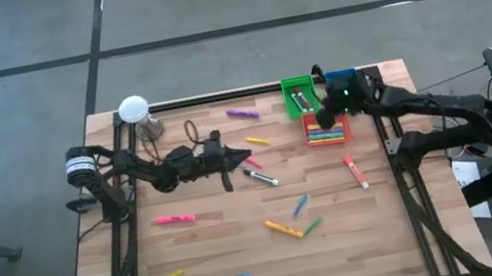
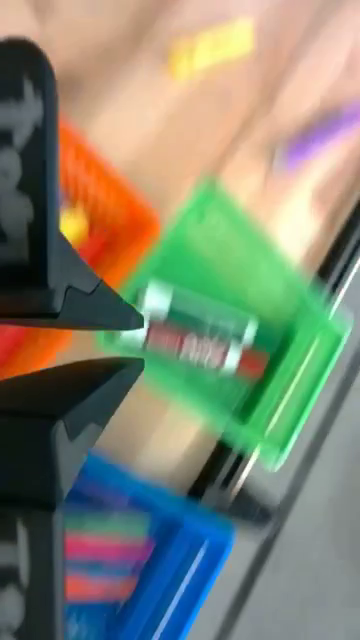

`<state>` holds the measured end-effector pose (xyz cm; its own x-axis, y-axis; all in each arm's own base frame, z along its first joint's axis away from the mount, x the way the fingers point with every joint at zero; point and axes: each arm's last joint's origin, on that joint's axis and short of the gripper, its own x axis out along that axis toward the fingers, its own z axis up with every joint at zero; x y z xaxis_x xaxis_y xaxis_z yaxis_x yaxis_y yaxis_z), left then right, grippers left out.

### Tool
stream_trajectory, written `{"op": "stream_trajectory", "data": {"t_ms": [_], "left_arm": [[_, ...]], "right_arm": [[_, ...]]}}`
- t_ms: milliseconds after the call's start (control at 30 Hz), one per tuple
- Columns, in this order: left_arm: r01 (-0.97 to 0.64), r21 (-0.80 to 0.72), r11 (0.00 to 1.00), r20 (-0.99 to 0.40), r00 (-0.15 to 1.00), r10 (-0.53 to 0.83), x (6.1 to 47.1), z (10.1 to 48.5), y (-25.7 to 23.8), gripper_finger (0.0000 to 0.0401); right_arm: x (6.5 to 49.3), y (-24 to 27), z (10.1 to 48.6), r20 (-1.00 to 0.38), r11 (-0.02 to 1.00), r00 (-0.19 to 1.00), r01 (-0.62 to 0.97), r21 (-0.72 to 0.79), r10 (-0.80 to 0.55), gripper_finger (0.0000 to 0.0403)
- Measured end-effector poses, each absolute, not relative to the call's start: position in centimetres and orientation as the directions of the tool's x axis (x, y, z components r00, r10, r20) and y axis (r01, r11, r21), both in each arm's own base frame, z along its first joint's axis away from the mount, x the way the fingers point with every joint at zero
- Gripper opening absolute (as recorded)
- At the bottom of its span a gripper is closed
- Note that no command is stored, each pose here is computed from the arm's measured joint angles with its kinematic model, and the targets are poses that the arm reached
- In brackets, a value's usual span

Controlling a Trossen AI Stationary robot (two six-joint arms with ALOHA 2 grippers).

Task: Pick & Place Markers
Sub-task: Put the green marker pen into the green bin

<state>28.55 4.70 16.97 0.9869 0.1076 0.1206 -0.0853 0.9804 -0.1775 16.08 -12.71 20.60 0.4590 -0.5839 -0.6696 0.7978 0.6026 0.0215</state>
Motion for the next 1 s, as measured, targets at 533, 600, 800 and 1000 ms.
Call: {"op": "stream_trajectory", "data": {"t_ms": [533,600,800,1000], "left_arm": [[-0.216,-0.184,0.959,0.09,0.968,0.236,23.8,14.4,7.1,0.0],[-0.224,-0.189,0.956,0.104,0.964,0.246,23.3,14.3,7.2,0.0],[-0.248,-0.189,0.95,0.087,0.96,0.268,22.3,13.8,7.3,0.0],[-0.251,-0.189,0.949,0.079,0.96,0.269,22.1,13.7,7.3,0.0]], "right_arm": [[22.6,-5.5,20.5,-0.592,0.831,0.743,0.515,0.208,-0.312,0.0074],[23.9,-4.7,20.3,-0.607,0.837,0.741,0.502,0.216,-0.288,0.0095],[28.3,-2.4,18.4,-0.607,0.852,0.767,0.448,0.271,-0.211,0.0159],[32.6,-1.8,15.7,-0.664,0.844,0.724,0.464,0.27,-0.185,0.0203]]}}
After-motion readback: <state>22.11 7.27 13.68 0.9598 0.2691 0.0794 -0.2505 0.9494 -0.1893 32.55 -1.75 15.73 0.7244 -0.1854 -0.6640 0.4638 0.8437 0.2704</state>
